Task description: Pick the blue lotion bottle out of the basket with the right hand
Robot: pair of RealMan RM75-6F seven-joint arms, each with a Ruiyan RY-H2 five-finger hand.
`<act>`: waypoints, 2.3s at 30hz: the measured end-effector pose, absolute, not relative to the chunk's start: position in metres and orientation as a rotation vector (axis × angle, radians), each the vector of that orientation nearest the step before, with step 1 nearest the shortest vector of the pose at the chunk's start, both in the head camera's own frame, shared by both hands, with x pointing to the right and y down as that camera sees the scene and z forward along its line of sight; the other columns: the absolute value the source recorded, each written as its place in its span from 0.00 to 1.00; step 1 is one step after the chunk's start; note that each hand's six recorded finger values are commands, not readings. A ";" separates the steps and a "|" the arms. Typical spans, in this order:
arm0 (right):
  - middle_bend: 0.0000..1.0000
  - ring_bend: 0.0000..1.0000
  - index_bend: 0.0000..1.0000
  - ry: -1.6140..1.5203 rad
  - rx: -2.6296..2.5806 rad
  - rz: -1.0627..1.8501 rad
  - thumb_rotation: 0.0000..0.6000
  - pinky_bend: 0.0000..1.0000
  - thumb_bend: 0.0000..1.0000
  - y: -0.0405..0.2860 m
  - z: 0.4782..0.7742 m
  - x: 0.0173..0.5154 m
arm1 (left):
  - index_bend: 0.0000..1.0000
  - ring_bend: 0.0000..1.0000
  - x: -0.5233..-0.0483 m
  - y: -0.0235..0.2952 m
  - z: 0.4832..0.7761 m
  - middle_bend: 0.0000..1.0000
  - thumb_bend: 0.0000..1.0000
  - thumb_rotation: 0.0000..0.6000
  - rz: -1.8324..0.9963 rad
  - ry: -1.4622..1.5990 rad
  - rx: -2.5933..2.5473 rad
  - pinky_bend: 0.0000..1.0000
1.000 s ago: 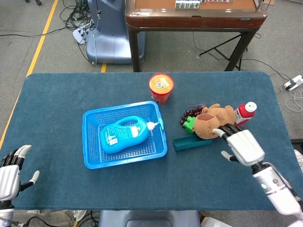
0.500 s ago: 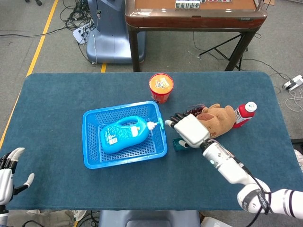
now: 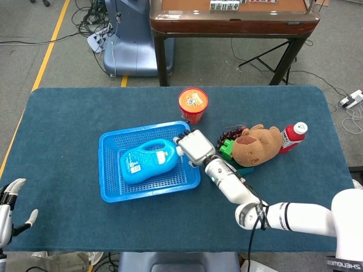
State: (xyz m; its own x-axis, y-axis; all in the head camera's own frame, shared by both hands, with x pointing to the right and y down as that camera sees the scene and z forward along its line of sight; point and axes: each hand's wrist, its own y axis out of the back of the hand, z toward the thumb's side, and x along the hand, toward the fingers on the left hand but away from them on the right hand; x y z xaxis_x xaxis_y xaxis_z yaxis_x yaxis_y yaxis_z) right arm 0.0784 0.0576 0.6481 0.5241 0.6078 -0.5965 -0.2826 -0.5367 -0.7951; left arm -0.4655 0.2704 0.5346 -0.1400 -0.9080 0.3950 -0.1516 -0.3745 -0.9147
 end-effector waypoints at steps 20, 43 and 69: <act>0.32 0.23 0.42 -0.273 -1.771 1.264 1.00 0.33 0.18 0.047 0.679 0.055 | 0.16 0.14 -0.471 0.272 0.537 0.14 0.32 1.00 -1.587 1.222 -1.506 0.15; 0.50 0.41 0.70 -0.367 -1.759 1.113 1.00 0.39 0.28 0.036 0.652 0.050 | 0.17 0.14 -0.476 0.273 0.538 0.13 0.32 1.00 -1.593 1.237 -1.498 0.15; 0.52 0.44 0.70 -0.831 -1.639 0.989 1.00 0.40 0.28 -0.025 0.493 0.214 | 0.15 0.14 -0.464 0.268 0.542 0.13 0.32 1.00 -1.571 1.203 -1.520 0.15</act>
